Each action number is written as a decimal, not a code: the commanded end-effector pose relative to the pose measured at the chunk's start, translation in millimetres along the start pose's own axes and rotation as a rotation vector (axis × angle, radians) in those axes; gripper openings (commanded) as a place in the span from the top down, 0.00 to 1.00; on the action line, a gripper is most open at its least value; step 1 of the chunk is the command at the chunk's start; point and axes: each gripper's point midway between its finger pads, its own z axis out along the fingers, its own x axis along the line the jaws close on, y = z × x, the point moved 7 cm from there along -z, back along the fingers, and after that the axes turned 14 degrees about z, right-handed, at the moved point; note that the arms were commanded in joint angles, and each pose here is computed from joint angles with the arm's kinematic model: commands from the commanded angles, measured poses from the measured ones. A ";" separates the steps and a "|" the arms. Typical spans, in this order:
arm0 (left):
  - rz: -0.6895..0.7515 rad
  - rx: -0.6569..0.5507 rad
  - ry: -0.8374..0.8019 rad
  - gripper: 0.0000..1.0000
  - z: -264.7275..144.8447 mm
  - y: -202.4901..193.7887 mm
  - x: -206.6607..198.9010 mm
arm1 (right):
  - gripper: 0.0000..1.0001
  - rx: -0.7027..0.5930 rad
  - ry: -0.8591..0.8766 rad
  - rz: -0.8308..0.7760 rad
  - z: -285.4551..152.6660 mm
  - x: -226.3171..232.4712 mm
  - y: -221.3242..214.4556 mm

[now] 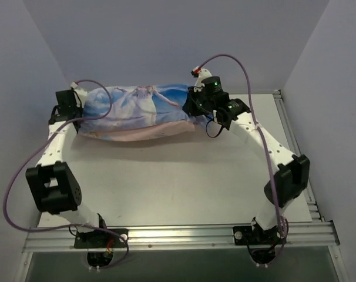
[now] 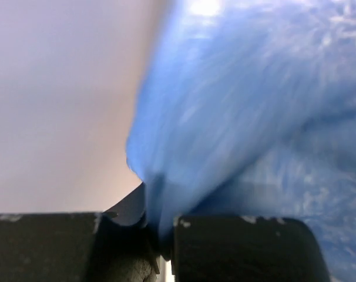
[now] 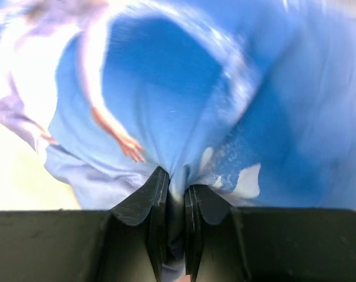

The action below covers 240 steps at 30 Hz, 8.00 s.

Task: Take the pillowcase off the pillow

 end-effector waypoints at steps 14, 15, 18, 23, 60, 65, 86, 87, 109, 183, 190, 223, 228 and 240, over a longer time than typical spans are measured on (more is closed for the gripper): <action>-0.101 -0.342 0.220 0.98 -218.7 37.5 119.6 | 1.00 -0.223 0.339 0.208 -226.3 91.0 31.6; -0.088 -0.323 0.200 0.98 -207.5 45.5 115.0 | 1.00 -0.155 0.316 0.233 -201.0 77.9 23.8; -0.021 -0.264 0.128 0.98 -160.4 82.4 90.2 | 1.00 -0.066 0.356 0.383 -138.4 19.8 29.4; -0.098 -0.298 0.003 0.98 -147.8 133.5 81.8 | 1.00 -0.023 0.224 0.534 -82.5 -62.3 50.2; -0.173 -0.937 -0.106 0.98 -399.4 100.9 87.6 | 1.00 -0.116 0.103 -0.678 -17.8 178.4 -83.7; -0.284 -0.978 0.139 0.98 -435.9 71.1 135.2 | 1.00 0.041 0.699 -0.501 -61.1 271.9 -104.6; 0.167 -0.776 -0.447 0.06 -295.1 162.9 -3.2 | 0.27 0.368 0.433 0.434 127.5 -23.6 -46.6; 0.191 -0.763 -0.468 0.06 -290.3 162.5 -11.6 | 0.15 0.368 0.376 0.404 138.9 -36.9 -41.4; 0.610 -0.787 -0.820 0.02 -305.5 158.6 -259.0 | 0.00 -0.087 -0.037 0.457 -91.7 -101.7 -49.0; 0.239 -0.433 -0.495 0.06 -113.2 173.4 -158.3 | 0.32 0.024 0.125 0.439 21.3 -85.1 -44.6; 0.437 -0.735 -0.562 0.06 -246.1 202.2 -174.9 | 0.31 -0.011 0.073 0.507 4.8 -122.9 -42.1; 0.438 -0.690 -0.483 0.98 -232.1 221.9 -272.9 | 0.20 0.058 0.132 0.513 -9.6 -122.1 -96.1; 0.376 -0.703 -0.534 0.98 -245.8 221.0 -248.6 | 0.20 0.065 0.179 0.505 24.2 -95.5 -84.1; 0.251 -0.721 -0.753 0.98 -262.5 192.6 -215.6 | 0.89 0.044 0.638 0.554 52.8 -6.2 -75.7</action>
